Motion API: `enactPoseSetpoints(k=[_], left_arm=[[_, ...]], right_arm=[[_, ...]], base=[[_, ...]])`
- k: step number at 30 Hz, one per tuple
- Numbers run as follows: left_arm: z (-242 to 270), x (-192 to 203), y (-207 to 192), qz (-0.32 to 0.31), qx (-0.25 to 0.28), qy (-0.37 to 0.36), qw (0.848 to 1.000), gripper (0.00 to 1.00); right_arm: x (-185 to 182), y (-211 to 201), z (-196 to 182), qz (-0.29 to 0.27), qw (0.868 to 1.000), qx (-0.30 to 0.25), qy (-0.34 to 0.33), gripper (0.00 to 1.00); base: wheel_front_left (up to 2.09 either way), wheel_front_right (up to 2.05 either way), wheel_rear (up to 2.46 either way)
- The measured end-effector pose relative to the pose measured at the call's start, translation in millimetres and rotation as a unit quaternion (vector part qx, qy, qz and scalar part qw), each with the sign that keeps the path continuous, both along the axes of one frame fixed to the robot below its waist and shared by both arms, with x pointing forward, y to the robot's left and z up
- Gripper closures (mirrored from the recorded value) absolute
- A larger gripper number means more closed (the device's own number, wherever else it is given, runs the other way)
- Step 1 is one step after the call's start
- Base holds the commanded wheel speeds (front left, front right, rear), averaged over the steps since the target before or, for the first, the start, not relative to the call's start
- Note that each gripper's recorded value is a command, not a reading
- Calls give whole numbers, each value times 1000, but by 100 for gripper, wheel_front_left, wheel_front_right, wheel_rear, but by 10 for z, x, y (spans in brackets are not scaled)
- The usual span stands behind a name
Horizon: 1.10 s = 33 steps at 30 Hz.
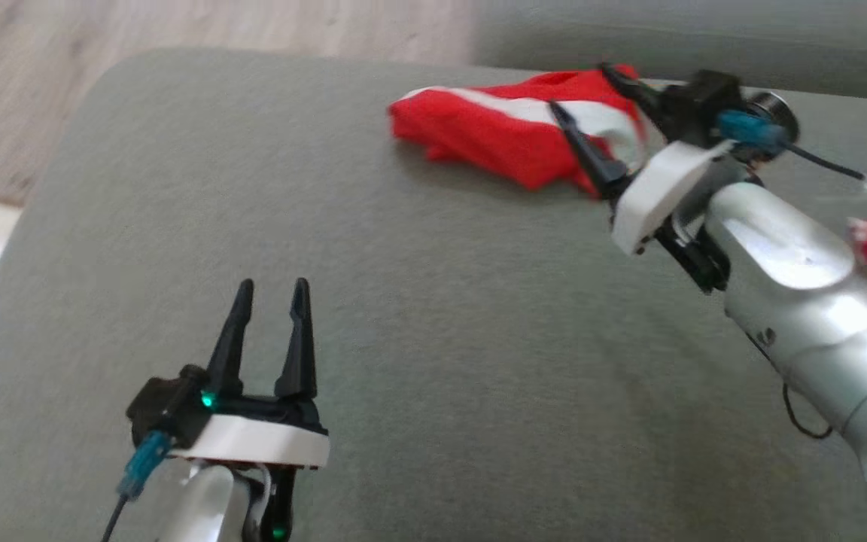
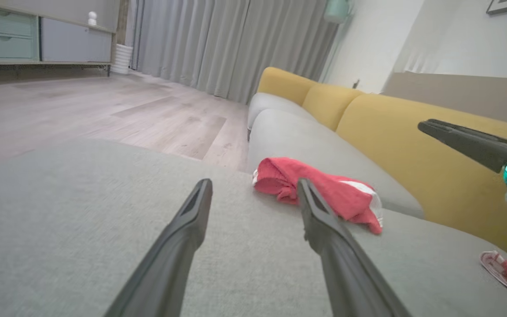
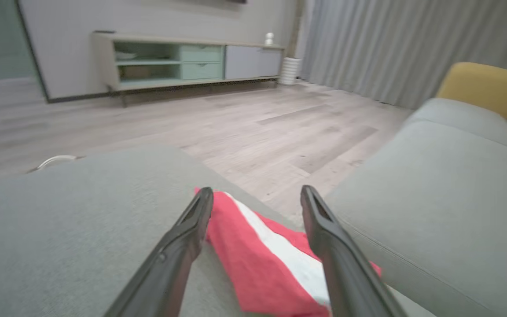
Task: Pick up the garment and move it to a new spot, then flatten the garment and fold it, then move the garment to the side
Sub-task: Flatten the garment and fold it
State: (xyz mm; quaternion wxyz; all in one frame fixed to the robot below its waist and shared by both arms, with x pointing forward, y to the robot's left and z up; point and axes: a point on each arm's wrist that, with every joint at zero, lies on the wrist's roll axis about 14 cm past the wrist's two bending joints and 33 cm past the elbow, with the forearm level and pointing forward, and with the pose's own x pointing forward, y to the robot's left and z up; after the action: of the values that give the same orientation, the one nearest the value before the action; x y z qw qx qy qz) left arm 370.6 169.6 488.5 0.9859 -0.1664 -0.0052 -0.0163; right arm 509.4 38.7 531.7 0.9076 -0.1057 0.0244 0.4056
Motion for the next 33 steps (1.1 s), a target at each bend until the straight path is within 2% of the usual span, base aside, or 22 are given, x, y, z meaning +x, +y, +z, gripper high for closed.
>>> enactPoseSetpoints(k=[4,7,11,15,20,24,33], left_arm=[[222,77,-186,-29,-4,-37,999,0],[321,94,-331,-50,-9,-54,997,0],[309,45,-490,-73,-13,-53,996,0],[277,5,-587,-87,-15,-48,995,0],[245,-51,-613,-91,-16,-44,995,0],[226,-86,-588,-88,-12,-41,995,0],[168,-136,-535,-82,-8,-34,996,0]], right_arm=[[13,-577,257,-90,993,70,-15,0],[-118,-1046,355,-156,980,116,-37,0],[-570,-1560,68,-251,954,162,-29,0],[-1125,-1696,-285,-308,935,175,-5,0],[-1374,-1841,-295,-329,929,167,-19,0],[-1406,-1726,-221,-314,931,183,-23,0],[-1343,-1611,-246,-299,936,183,-16,0]], base=[[0,0,0],[0,0,0],[0,0,0],[0,0,0],[0,0,0],[0,0,0],[0,0,0]])
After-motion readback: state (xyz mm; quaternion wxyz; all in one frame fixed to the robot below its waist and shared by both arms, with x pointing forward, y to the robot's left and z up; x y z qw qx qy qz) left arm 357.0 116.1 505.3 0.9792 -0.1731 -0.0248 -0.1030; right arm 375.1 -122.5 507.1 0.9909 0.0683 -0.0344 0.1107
